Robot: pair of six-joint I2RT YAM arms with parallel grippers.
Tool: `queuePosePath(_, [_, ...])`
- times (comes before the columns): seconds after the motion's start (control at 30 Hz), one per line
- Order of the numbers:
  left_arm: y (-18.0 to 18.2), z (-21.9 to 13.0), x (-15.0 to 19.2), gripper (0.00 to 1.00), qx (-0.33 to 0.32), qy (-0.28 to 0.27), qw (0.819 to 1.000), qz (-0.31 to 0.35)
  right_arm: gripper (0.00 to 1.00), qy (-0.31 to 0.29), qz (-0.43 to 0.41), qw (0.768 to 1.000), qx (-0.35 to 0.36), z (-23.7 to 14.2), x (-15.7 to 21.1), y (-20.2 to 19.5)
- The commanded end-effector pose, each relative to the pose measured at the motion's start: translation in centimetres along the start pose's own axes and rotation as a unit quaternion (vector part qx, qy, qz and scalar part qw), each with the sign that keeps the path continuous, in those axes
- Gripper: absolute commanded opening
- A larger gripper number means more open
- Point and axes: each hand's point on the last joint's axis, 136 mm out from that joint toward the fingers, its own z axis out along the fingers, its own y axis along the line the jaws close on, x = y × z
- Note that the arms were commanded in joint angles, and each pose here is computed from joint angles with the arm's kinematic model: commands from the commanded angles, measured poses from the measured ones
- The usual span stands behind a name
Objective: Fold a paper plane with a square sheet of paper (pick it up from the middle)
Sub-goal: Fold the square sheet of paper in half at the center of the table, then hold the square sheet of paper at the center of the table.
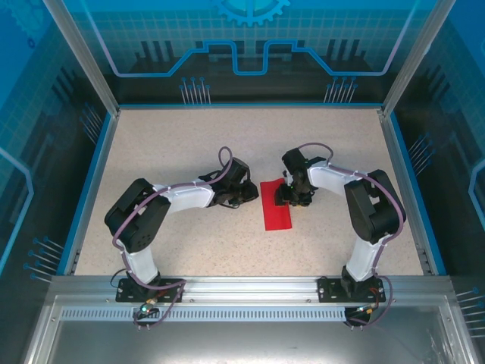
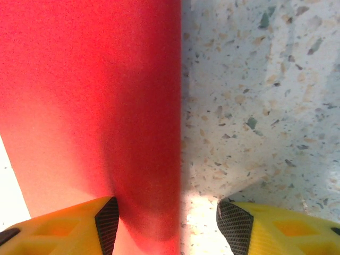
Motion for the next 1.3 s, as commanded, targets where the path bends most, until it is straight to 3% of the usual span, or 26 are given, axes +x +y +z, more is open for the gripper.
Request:
queuePosePath(0.0, [0.8,-0.6,0.0,0.20,-0.013,-0.003,1.000,-0.009,0.60,0.073,0.010,0.996,0.051,4.2,3.8,-2.7])
queuePosePath(1.27, [-3.8,2.4,2.3,0.14,0.072,0.091,0.993,0.033,0.64,0.083,-0.009,0.995,0.056,4.9,4.1,-2.6])
